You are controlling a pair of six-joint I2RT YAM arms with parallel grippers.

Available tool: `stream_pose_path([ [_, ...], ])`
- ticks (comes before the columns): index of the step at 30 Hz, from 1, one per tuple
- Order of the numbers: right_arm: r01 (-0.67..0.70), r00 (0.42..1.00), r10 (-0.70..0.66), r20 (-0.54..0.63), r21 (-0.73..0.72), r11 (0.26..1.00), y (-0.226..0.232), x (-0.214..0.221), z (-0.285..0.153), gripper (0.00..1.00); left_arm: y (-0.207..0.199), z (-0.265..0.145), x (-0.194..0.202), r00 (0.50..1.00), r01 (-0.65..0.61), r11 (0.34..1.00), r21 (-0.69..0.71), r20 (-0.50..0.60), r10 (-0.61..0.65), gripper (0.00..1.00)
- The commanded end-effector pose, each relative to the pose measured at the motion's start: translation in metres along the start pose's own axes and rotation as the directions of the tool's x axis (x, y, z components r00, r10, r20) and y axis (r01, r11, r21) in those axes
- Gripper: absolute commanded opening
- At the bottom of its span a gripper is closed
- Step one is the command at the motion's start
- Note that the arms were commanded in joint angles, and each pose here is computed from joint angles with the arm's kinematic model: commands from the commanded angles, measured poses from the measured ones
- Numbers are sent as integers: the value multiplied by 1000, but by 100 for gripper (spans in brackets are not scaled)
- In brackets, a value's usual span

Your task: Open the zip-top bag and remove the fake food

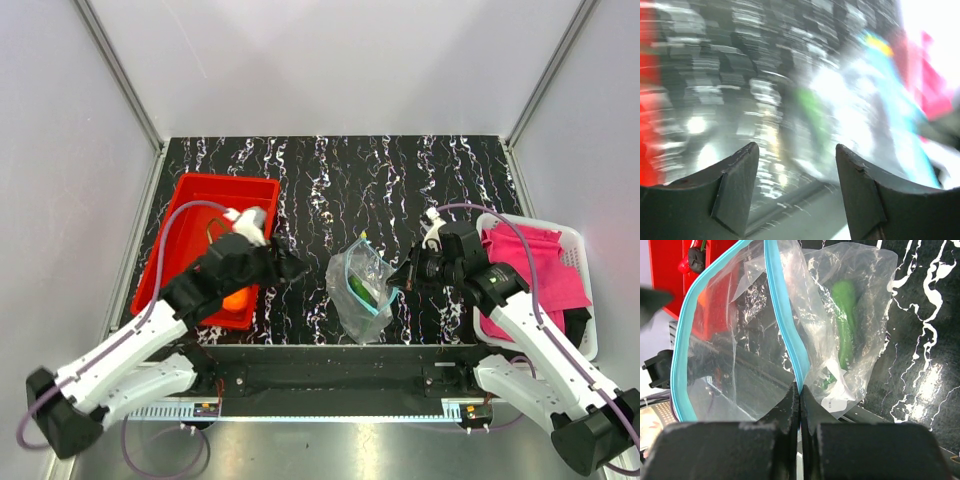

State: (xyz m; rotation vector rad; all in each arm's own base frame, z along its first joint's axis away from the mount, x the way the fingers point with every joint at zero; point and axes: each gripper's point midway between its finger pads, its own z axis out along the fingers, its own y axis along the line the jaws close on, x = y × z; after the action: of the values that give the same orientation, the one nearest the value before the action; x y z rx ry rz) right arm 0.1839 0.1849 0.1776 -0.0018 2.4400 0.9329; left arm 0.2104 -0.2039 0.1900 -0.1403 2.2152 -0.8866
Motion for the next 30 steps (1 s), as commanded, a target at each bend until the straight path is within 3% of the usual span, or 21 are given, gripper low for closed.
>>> stream_pose_path([
  [1,45,998,-43,37,-51,998,16,-13,-5,0,-122,-10,0,995,-93,942,323,11,95,61],
  [7,35,999,-33,41,-66,997,19,-12,-8,0,-206,-7,29,966,-248,884,397,32,256,45],
  [10,33,999,-30,42,-80,996,23,-12,-10,0,-223,12,45,953,-285,884,370,11,303,38],
  [13,32,998,-27,52,-90,995,26,-14,-13,0,-212,39,56,944,-311,917,251,-27,327,30],
  [15,22,998,-17,66,-82,996,26,-16,-16,0,-182,59,64,940,-330,940,91,-61,336,22],
  [18,13,996,-7,88,-73,997,26,-18,-22,0,-161,72,69,944,-323,946,-14,-74,321,15],
  [30,-17,996,21,90,-51,999,19,-13,-20,0,-108,119,125,928,-330,934,-136,-226,295,13],
])
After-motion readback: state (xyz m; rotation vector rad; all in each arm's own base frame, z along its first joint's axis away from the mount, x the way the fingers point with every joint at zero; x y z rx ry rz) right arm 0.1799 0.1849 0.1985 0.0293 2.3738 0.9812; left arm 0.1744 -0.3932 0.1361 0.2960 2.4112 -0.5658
